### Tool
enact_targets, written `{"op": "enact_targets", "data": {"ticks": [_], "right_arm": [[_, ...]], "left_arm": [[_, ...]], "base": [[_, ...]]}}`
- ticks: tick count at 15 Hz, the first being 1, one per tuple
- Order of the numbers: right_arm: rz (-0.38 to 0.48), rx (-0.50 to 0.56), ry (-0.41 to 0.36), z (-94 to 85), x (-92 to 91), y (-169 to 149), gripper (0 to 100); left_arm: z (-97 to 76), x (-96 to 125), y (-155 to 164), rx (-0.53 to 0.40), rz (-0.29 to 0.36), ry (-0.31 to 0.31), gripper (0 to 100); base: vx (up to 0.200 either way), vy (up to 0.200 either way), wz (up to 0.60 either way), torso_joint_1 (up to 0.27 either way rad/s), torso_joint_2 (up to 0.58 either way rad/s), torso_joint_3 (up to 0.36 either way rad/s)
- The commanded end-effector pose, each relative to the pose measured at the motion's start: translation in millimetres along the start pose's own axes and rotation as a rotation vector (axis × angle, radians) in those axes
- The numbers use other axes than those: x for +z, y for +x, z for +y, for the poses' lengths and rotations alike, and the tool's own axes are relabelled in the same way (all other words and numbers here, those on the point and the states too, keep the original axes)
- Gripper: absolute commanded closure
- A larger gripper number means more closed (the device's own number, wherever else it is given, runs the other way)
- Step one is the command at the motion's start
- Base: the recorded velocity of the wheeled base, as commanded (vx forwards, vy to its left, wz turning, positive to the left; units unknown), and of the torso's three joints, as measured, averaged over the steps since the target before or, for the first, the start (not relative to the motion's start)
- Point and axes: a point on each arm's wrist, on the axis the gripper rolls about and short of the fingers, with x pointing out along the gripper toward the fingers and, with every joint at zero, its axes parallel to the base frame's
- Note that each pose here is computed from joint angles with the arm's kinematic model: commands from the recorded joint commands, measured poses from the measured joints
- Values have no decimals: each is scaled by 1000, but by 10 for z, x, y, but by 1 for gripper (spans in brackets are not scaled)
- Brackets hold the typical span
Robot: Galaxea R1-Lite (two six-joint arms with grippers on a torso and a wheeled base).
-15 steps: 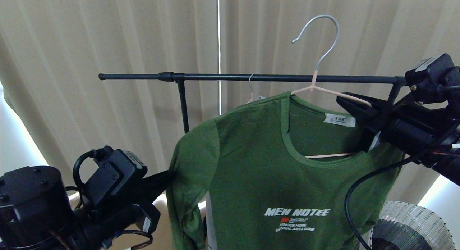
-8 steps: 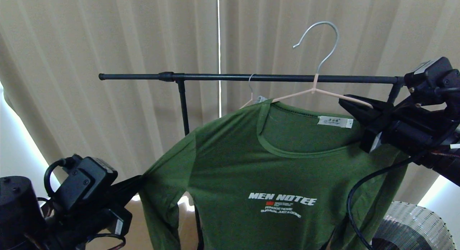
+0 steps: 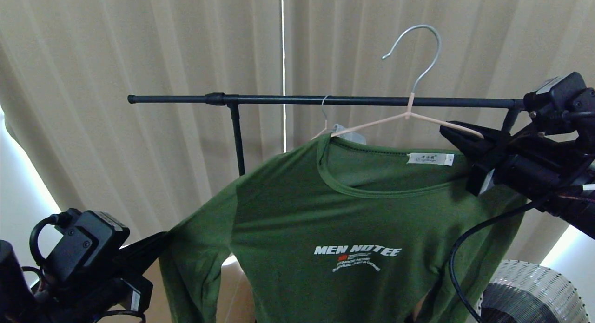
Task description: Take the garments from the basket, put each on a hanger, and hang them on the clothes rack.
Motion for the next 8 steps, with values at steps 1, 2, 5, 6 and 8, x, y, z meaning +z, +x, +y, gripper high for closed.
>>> {"op": "enact_targets", "data": {"ticks": [1, 2, 5, 6, 8], "right_arm": [[-3, 0, -2, -1, 7, 14, 100], [-1, 0, -1, 0, 4, 18, 100], [12, 6, 1, 13, -31, 41, 100], [29, 12, 2, 28, -76, 57, 100], [51, 3, 0, 34, -128, 21, 100]], "left_arm": [[3, 23, 16, -1, -7, 1, 100], [8, 52, 26, 0, -18, 1, 100], [15, 89, 15, 2, -40, -7, 0], [-7, 128, 0, -22, -67, -19, 0], [-22, 199, -57, -75, -126, -104, 0]], "base": [[0, 0, 0, 0, 0, 0], [0, 0, 0, 0, 0, 0], [0, 0, 0, 0, 0, 0], [0, 0, 0, 0, 0, 0], [0, 0, 0, 0, 0, 0]]}}
